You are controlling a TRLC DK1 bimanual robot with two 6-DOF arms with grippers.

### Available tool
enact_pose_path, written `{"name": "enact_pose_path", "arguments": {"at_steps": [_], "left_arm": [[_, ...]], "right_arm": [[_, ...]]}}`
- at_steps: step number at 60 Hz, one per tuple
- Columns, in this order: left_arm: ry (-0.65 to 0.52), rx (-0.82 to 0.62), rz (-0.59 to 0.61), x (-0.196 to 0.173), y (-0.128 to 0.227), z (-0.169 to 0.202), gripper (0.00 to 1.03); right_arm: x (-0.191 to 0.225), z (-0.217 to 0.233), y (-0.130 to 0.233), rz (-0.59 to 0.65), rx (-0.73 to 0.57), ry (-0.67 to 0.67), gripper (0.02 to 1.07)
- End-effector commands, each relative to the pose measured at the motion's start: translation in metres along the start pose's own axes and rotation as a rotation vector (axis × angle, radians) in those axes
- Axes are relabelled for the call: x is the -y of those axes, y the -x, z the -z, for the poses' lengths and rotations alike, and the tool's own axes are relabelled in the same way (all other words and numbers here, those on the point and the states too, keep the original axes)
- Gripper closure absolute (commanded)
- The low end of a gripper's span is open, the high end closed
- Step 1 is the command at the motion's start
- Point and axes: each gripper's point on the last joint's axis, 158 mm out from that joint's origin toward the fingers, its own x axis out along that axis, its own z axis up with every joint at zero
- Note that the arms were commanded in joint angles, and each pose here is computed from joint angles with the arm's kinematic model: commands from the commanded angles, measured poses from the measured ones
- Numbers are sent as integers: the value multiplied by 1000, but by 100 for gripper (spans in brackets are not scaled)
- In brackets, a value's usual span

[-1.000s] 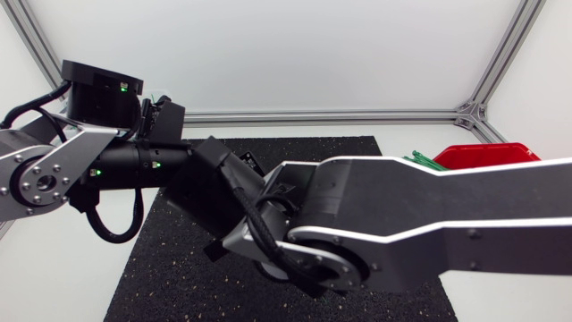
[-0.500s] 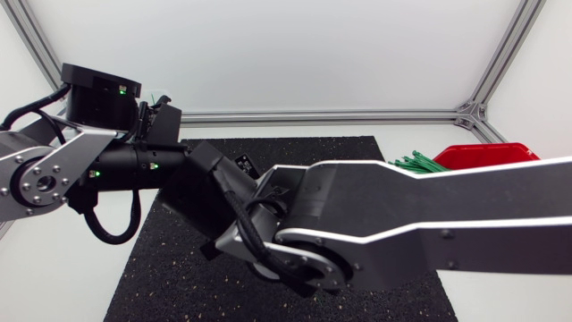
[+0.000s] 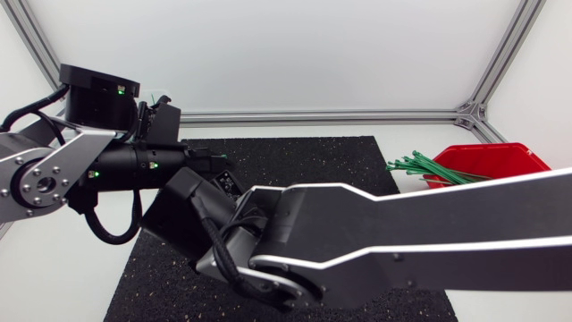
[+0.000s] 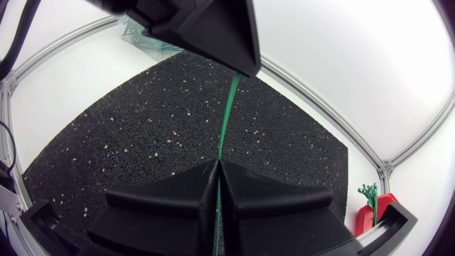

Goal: Take a green cable tie from the red box, thread the tail through the head to close it, then place it in the transparent bin on the left.

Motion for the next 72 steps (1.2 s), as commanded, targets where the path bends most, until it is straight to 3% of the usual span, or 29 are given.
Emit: {"name": "enact_pose_path", "arguments": {"at_steps": [1,11,39,44,48,49,58,63,72], "left_arm": [[-2,-17,28,7,0,7,100],[11,-14,29,2,1,5,100],[59,43,4,-27,10,-13,100],[66,49,13,-29,13,-15,100],[69,53,16,-30,15,-16,100],[67,54,18,-29,15,-16,100],[59,64,80,-19,20,-17,100],[45,78,113,-13,22,-18,100],[10,89,194,3,24,-21,100]], "right_arm": [[-9,-9,-2,-6,19,13,101],[-6,-9,1,-5,22,7,101],[4,0,29,-118,46,24,57],[6,1,37,-162,51,28,45],[9,3,42,-208,50,30,21],[9,3,43,-219,49,29,19],[24,13,39,-299,-5,14,19],[29,18,37,-478,-52,-80,19],[35,12,44,-717,-3,-125,19]]}}
